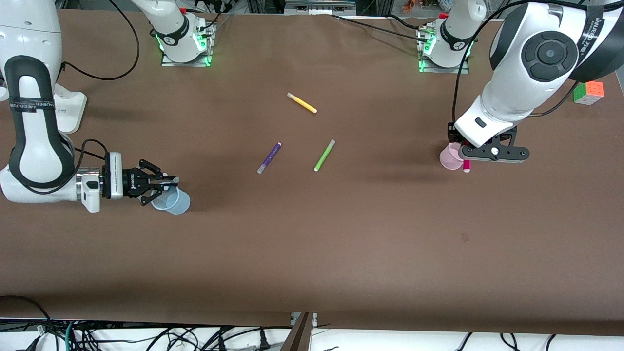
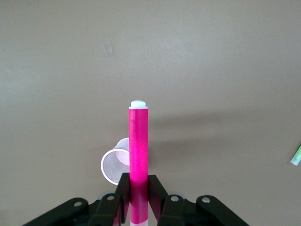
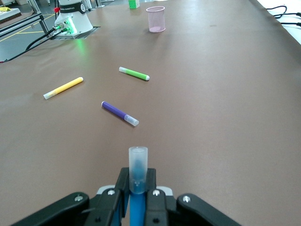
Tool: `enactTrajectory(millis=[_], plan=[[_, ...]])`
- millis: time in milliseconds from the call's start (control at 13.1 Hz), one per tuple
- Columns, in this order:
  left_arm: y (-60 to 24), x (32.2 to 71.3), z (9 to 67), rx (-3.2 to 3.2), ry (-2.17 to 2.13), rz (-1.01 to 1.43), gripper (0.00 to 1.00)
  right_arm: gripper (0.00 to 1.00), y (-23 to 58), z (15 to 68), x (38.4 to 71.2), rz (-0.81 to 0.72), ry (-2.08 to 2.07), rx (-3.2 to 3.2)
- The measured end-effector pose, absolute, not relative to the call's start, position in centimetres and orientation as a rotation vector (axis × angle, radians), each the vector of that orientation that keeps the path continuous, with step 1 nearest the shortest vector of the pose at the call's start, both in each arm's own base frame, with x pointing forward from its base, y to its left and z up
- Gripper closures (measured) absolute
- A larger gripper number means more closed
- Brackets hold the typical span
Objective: Place pink and blue markers in matching cups
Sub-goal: 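Drop the blue marker into the blue cup while the left gripper nears pink cup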
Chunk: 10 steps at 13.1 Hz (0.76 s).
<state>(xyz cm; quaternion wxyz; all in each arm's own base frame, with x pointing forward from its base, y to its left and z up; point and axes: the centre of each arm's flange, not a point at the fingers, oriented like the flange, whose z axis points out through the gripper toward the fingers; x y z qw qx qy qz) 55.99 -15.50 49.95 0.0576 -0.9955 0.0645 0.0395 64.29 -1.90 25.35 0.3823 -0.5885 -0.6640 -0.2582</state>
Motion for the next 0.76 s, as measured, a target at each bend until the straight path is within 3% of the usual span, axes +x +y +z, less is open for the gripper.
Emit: enactTrajectory(millis=[534,763], plan=[[-9.1,58.0,49.2,-2.954,0.79,0.081,0.79,0.83,-2.4,24.6,64.2,-0.654,-1.676,-1.507],[-8.0,57.8,47.0,-2.983,0.92,0.09,0.79,0.73,-2.5,23.9,64.1,-0.644,-1.655,-1.518]])
